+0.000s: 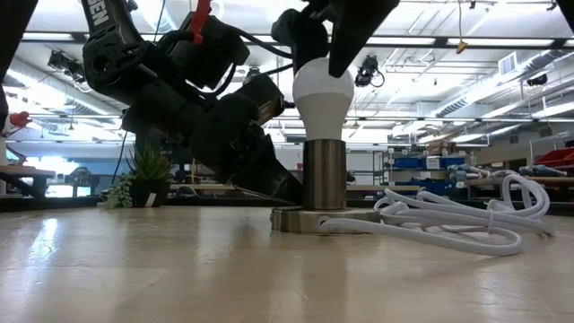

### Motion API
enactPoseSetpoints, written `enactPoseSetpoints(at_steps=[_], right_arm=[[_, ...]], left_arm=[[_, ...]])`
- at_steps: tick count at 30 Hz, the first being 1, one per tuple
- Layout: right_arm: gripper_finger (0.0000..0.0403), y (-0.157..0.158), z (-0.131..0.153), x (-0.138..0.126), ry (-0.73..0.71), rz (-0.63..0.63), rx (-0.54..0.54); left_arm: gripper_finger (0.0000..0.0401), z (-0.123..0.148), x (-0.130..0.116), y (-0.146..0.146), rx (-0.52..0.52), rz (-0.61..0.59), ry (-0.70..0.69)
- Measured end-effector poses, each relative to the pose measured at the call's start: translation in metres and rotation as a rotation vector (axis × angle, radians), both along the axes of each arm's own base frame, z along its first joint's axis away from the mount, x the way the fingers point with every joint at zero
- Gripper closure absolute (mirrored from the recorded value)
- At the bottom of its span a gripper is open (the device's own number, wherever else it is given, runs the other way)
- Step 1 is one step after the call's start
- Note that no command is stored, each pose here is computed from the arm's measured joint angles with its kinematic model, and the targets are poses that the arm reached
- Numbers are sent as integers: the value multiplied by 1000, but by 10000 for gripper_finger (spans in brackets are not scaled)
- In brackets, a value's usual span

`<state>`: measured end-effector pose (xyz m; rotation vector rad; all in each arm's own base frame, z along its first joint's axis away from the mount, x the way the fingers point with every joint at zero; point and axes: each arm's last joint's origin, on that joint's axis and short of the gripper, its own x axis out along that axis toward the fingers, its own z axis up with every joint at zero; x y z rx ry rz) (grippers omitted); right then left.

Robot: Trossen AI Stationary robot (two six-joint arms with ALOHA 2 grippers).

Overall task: Screw lightbulb
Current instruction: Insert the lightbulb into the lamp socket

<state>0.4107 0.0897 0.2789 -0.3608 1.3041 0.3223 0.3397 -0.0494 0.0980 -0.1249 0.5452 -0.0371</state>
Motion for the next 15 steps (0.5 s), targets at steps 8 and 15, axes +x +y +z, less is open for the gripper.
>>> enactPoseSetpoints(at_steps=[8,15], right_arm=[[117,0,0,-1,11,-136,29],[161,-1,-4,-3,17,-524,99]], left_arm=[[401,0,0,0,1,1,-1],[401,0,0,0,1,4,-1]])
